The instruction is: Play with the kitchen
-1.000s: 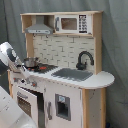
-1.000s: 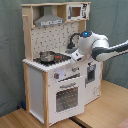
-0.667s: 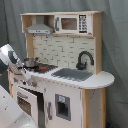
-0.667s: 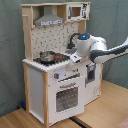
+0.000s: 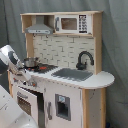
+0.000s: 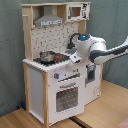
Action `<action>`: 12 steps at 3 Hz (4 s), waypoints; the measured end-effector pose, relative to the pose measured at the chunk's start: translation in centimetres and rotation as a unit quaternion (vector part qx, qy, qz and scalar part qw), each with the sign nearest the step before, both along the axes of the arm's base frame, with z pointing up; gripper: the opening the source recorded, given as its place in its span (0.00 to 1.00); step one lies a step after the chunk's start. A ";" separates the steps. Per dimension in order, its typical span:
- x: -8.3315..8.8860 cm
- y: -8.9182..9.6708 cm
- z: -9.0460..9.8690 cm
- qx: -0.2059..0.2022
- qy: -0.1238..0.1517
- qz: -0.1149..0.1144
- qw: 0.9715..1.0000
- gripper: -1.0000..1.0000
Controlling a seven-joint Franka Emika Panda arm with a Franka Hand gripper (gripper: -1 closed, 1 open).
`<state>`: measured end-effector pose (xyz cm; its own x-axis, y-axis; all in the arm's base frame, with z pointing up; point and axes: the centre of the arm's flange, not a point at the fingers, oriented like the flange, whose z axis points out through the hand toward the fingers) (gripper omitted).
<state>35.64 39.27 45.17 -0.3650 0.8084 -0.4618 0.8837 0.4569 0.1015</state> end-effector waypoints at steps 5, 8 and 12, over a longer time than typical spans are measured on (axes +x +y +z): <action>3.1 -2.2 -7.2 0.027 -0.051 0.004 0.998 0.00; -1.8 1.9 -9.8 0.111 -0.046 -0.049 0.992 0.00; -6.9 5.7 -10.9 0.217 -0.026 -0.199 0.955 0.00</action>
